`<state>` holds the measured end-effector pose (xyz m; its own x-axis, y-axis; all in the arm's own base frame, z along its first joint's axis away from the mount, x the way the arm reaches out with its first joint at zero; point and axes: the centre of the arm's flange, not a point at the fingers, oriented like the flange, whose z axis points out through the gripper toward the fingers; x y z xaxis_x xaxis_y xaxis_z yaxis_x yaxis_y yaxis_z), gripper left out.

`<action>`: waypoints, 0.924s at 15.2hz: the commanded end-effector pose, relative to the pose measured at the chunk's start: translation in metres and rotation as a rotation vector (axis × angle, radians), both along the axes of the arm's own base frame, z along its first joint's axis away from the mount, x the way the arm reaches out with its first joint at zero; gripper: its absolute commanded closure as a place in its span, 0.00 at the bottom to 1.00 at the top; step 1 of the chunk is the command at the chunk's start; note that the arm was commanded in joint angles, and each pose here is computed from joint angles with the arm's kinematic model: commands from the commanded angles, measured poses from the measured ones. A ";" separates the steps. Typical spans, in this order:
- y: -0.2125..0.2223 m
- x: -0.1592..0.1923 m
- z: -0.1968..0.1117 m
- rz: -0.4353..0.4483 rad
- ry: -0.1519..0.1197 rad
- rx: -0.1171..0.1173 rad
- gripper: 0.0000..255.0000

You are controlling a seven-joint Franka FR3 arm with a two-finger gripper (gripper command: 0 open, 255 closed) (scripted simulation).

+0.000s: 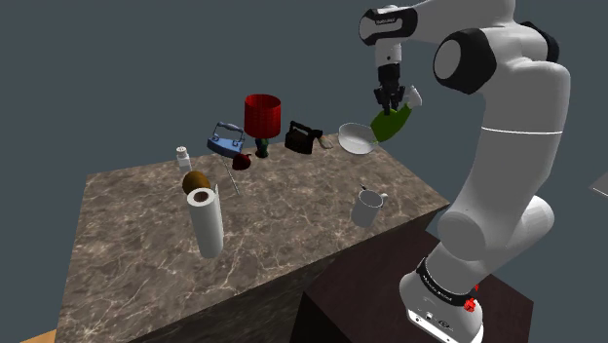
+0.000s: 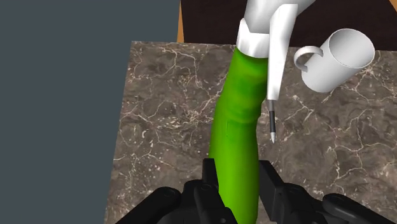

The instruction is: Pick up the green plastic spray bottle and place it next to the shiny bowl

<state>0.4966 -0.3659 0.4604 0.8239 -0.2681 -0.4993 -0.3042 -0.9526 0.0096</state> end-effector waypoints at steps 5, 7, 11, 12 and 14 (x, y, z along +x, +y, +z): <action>-0.005 0.002 -0.031 0.002 0.000 0.000 1.00; -0.005 0.002 -0.041 0.002 0.000 0.000 1.00; -0.005 0.002 -0.062 0.002 0.000 0.000 1.00; -0.005 0.002 -0.068 0.002 0.000 0.000 1.00; -0.005 0.002 -0.078 0.002 0.000 0.000 1.00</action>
